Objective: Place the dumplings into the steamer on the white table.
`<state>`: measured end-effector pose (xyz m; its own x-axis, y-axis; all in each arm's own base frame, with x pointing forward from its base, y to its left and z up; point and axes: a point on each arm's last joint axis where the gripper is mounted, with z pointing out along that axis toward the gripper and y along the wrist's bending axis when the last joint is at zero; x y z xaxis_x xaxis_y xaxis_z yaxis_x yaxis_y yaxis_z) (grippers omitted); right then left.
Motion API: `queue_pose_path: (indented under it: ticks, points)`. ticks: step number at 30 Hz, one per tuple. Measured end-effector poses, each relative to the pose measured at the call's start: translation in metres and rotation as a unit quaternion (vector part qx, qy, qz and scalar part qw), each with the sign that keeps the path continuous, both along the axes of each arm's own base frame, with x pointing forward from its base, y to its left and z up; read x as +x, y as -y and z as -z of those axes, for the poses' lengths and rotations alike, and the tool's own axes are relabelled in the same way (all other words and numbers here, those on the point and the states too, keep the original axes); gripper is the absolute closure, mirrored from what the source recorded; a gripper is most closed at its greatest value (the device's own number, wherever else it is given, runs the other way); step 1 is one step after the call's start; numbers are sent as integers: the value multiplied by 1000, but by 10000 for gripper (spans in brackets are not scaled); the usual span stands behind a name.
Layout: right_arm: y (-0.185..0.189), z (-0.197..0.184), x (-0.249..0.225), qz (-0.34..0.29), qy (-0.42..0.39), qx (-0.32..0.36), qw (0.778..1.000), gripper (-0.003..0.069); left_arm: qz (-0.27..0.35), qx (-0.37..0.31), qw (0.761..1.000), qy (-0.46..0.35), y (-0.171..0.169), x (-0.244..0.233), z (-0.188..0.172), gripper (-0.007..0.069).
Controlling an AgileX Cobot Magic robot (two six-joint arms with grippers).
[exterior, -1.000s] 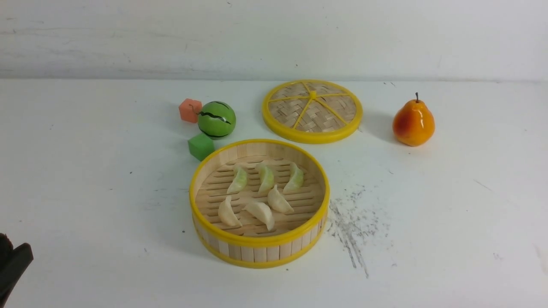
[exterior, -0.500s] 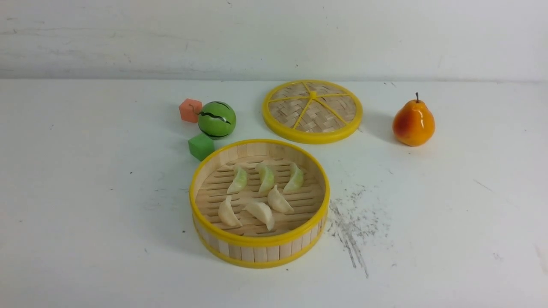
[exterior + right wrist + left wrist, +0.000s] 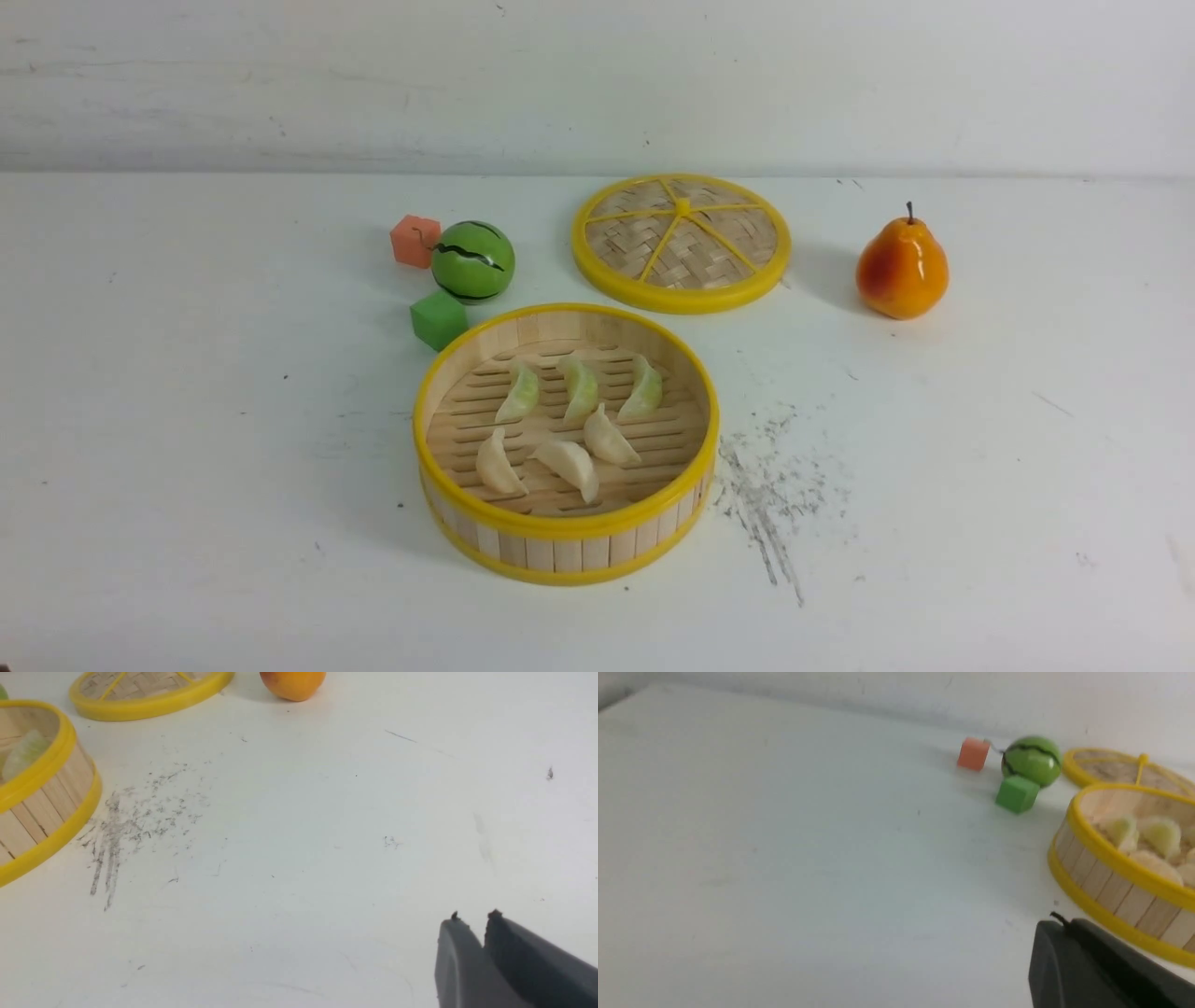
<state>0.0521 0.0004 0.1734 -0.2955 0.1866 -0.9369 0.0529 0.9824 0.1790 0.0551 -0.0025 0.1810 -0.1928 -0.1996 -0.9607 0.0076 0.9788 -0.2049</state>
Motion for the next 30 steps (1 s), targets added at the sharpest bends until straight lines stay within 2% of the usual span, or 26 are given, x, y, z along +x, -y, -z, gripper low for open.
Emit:
queue_pose_path:
  ticks: [4,10,30]
  points:
    - [0,0,0,0,0,0,1000,572,17,10,998,-60,3,-3,11,640]
    - [0,0,0,0,0,0,1000,564,43,55,996,-60,5,-3,12,640]
    - [0,0,0,0,0,0,1000,545,36,17,997,-67,6,-4,13,640]
